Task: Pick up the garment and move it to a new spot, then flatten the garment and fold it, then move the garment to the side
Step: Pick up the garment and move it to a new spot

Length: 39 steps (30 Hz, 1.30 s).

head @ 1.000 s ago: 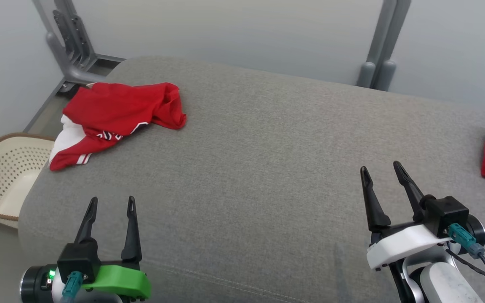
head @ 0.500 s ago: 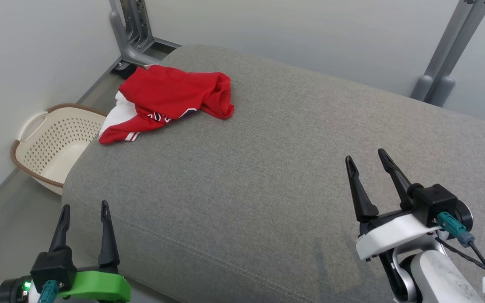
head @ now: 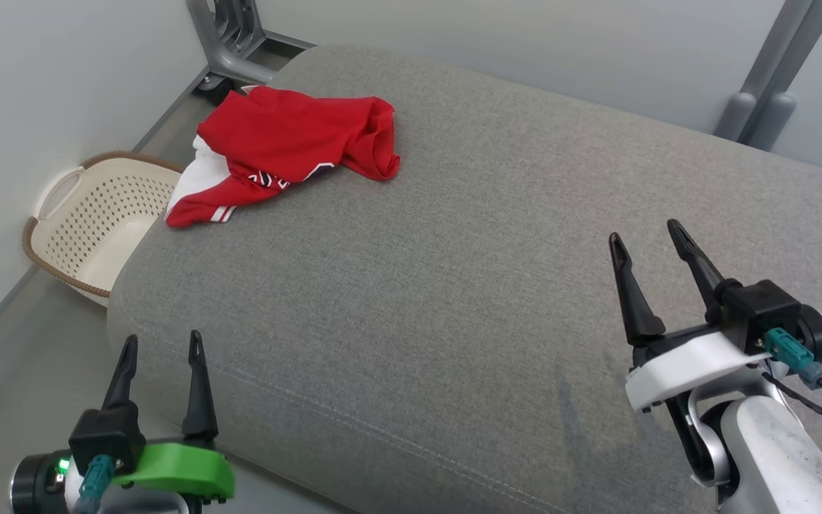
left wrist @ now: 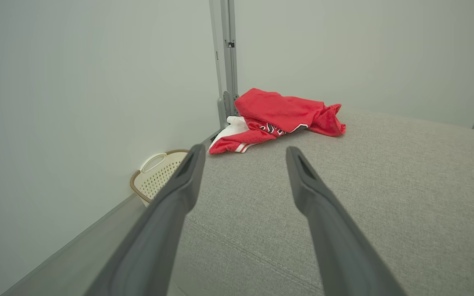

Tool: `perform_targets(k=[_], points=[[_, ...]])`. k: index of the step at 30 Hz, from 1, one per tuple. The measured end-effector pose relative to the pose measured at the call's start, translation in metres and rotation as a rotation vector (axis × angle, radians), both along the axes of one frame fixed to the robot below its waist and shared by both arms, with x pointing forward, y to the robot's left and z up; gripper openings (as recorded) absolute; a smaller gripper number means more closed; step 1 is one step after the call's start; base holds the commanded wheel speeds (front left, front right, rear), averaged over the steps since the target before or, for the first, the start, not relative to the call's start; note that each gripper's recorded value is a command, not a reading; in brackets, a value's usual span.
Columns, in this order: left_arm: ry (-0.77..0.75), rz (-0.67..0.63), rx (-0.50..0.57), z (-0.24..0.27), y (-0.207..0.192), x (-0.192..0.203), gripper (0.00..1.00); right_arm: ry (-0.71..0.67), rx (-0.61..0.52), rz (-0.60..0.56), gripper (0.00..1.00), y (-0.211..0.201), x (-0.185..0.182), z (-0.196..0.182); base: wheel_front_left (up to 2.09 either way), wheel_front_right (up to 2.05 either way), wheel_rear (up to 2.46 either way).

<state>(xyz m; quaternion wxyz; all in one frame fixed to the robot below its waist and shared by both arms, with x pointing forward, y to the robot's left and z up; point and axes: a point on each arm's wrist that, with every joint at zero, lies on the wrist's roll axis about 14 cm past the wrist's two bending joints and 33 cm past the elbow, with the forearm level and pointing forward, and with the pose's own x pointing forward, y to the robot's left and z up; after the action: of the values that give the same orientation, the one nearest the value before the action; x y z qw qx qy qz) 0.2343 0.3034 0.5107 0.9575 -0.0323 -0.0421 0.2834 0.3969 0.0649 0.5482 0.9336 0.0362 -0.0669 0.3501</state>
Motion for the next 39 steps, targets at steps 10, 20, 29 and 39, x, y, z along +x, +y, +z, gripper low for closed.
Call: perform_targets(k=[10,20,29,39], points=[[-0.090,-0.094,0.057,0.054,0.003,0.084,1.00,-0.016,-0.059,-0.004,1.00,-0.005,0.030,-0.005,0.00,0.00,0.00],[-0.021,-0.225,-0.014,0.054,-0.014,0.179,1.00,-0.052,-0.084,-0.017,1.00,-0.014,0.062,0.000,0.00,0.00,0.00],[0.124,-0.286,-0.137,0.012,-0.031,0.245,1.00,-0.071,-0.134,-0.101,1.00,-0.052,0.089,-0.003,0.00,0.00,0.00],[0.318,-0.285,-0.178,-0.053,-0.041,0.278,1.00,-0.027,-0.199,-0.167,1.00,-0.090,0.099,-0.024,0.00,0.00,0.00]])
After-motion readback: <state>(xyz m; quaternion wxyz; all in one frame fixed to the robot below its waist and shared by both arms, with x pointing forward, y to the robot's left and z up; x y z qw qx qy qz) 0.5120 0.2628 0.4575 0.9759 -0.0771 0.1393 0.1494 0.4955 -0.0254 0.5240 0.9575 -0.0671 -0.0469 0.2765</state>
